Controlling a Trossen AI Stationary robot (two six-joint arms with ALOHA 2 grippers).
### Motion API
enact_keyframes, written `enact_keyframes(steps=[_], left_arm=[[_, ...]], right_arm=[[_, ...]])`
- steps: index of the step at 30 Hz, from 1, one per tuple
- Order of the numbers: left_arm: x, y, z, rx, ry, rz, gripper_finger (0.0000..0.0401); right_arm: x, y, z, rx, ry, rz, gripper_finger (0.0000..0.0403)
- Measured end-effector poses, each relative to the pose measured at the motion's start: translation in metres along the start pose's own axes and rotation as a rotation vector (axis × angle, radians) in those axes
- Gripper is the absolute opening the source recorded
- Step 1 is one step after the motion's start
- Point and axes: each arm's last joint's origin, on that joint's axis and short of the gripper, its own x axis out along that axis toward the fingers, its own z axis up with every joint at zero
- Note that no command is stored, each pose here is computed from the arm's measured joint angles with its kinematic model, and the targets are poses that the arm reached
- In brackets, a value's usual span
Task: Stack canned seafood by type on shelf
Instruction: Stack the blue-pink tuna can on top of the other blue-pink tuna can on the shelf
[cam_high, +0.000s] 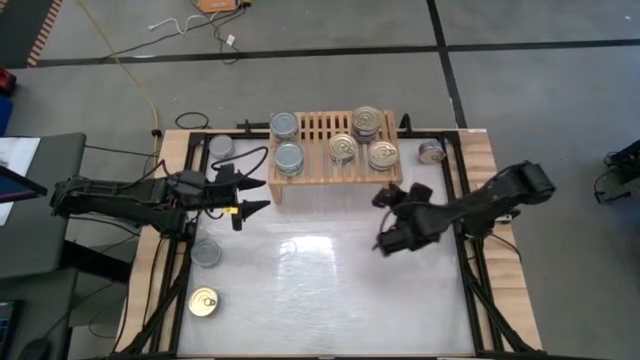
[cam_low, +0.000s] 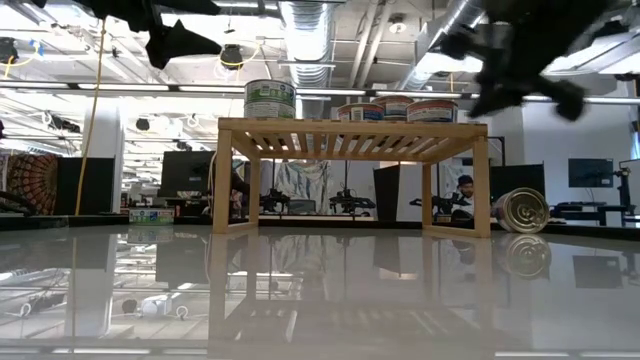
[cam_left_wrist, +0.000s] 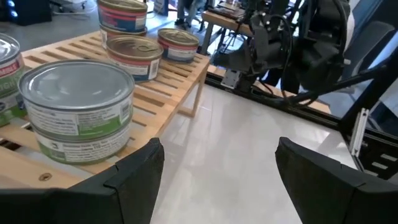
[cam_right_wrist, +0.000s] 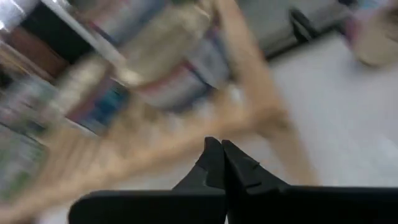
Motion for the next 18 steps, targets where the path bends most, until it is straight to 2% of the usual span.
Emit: enact_keyframes(steps=[2,4,8,12,15,18], left_arm=[[0.0,0.001,0.0,-0.001,0.0,0.007,0.0297],[0.001,0.003,0.001,-0.002,-0.002,0.016,0.0297],[0.001,0.005,0.0,-0.002,0.007,0.036,0.0297],[0.002,0.012,-0.003,0.043,0.046,0.09,0.0297],[0.002,0.02,-0.003,0.049,0.042,0.176,0.0297],[0.002,0.027,0.002,0.074,0.025,0.238,0.0297]], right_arm=[[0.01,0.01,-0.002,0.023,-0.072,0.016,0.0011],[0.019,0.018,0.002,0.019,-0.106,-0.015,0.0015],[0.032,0.034,0.024,-0.051,-0.159,-0.082,0.0024],[0.041,0.049,0.068,-0.139,-0.202,-0.143,0.0015],[0.047,0.058,0.109,-0.19,-0.22,-0.195,0.0012],[0.048,0.065,0.15,-0.207,-0.16,-0.217,0.0013]])
